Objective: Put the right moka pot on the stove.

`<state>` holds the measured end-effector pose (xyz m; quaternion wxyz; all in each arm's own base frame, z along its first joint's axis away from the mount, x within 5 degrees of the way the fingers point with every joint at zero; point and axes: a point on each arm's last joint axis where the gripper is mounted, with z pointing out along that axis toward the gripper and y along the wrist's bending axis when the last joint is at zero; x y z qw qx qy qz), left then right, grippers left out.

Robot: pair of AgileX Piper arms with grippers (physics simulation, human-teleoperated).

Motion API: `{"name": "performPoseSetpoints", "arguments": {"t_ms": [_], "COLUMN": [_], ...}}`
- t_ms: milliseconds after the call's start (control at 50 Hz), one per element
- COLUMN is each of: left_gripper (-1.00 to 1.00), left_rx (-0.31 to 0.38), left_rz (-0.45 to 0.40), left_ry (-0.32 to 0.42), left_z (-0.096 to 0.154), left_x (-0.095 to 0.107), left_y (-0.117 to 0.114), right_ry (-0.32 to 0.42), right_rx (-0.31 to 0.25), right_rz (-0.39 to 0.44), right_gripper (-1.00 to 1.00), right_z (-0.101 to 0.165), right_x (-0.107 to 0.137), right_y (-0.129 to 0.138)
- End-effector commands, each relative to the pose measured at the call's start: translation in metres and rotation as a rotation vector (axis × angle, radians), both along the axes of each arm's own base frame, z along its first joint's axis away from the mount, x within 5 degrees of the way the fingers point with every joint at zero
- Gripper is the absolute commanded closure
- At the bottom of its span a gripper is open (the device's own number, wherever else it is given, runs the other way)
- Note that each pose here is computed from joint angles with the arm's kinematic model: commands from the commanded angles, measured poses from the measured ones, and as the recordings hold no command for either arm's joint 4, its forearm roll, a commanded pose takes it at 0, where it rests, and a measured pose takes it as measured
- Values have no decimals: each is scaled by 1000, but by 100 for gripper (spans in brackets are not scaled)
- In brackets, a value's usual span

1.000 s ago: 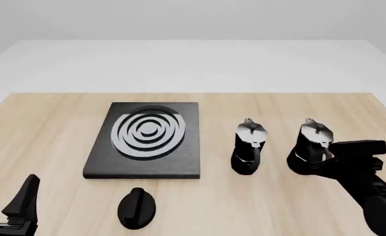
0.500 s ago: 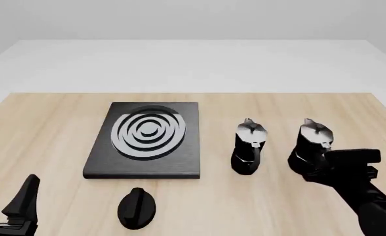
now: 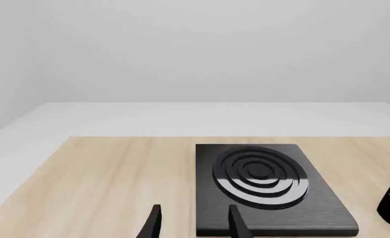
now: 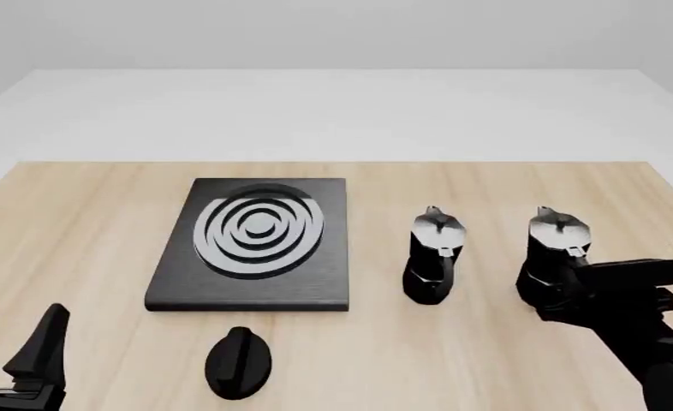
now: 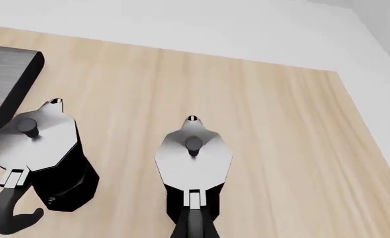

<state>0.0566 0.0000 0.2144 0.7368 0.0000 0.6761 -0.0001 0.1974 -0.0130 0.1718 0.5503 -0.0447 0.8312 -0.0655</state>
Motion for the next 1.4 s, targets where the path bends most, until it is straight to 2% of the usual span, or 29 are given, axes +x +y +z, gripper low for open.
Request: {"name": "performPoseSetpoints", "arguments": {"t_ms": [20, 420, 640, 980, 1400], "left_gripper": [-100, -100, -100, -100, -100], "left_rx": [0, 0, 0, 0, -5], "left_rz": [0, 0, 0, 0, -9], "left_ry": [0, 0, 0, 0, 5], "left_z": [0, 0, 0, 0, 2], "left_x": [0, 0, 0, 0, -1], "left_y": [0, 0, 0, 0, 0], "right_ry": [-81, -146, -176, -216, -255], "right_rx": [12, 27, 63, 105, 126], "right_rz": [-14, 34, 66, 127, 205], "right_gripper": [100, 100, 100, 100, 100], "right_z": [26, 66, 89, 121, 152], "right_x": [-3, -11, -13, -2, 13], "right_y": [-1, 9, 17, 31, 49]}}
